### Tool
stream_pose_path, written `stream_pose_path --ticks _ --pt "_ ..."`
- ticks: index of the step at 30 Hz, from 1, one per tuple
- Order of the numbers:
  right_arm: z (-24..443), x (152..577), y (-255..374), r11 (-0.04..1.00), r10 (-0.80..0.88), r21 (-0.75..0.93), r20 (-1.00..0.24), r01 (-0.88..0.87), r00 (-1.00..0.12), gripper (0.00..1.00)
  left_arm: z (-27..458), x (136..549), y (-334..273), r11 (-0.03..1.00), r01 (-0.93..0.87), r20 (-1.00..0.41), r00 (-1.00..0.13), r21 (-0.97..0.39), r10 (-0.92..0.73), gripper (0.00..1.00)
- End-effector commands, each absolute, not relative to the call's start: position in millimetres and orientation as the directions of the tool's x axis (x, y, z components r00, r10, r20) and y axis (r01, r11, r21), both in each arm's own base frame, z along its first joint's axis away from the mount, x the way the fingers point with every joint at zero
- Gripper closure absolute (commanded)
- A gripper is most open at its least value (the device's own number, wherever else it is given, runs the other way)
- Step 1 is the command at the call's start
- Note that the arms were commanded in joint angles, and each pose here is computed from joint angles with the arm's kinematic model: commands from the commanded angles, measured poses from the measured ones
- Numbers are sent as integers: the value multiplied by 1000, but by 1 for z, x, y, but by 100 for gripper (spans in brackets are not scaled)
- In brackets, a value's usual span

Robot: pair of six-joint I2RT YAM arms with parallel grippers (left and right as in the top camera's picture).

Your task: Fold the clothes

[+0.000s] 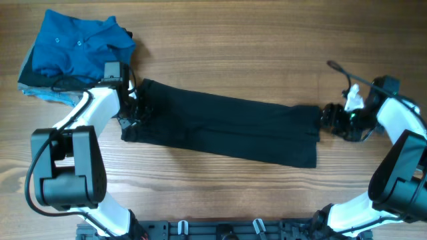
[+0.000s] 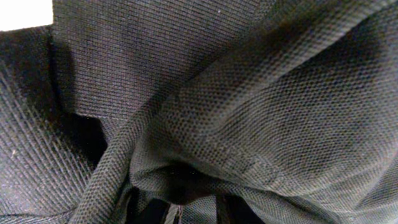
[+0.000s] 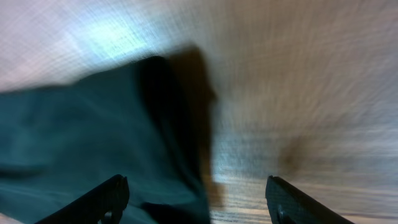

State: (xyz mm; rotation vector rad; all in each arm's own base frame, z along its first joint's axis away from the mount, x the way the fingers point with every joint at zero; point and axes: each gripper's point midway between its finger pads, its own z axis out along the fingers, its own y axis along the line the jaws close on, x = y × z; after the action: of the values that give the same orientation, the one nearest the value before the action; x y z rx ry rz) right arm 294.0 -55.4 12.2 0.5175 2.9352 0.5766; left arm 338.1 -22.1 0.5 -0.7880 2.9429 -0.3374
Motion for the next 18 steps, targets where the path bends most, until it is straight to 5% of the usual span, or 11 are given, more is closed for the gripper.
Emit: stream_pose_path --ticks 1,9,13,18 --pt "-3 281 -38 826 389 433 28 362 -921 25 -29 313 10 817 -569 32 -822 -88 -569 80" --pt "-8 267 2 815 279 515 56 267 -959 24 -29 317 11 822 -562 18 -826 -96 -563 80" --pt "-12 262 6 842 251 475 72 254 -965 56 -29 320 11 822 -561 9 -826 -102 -563 79" --pt "-16 256 -1 854 288 421 108 306 -951 49 -29 320 11 822 -561 9 -826 -102 -563 79"
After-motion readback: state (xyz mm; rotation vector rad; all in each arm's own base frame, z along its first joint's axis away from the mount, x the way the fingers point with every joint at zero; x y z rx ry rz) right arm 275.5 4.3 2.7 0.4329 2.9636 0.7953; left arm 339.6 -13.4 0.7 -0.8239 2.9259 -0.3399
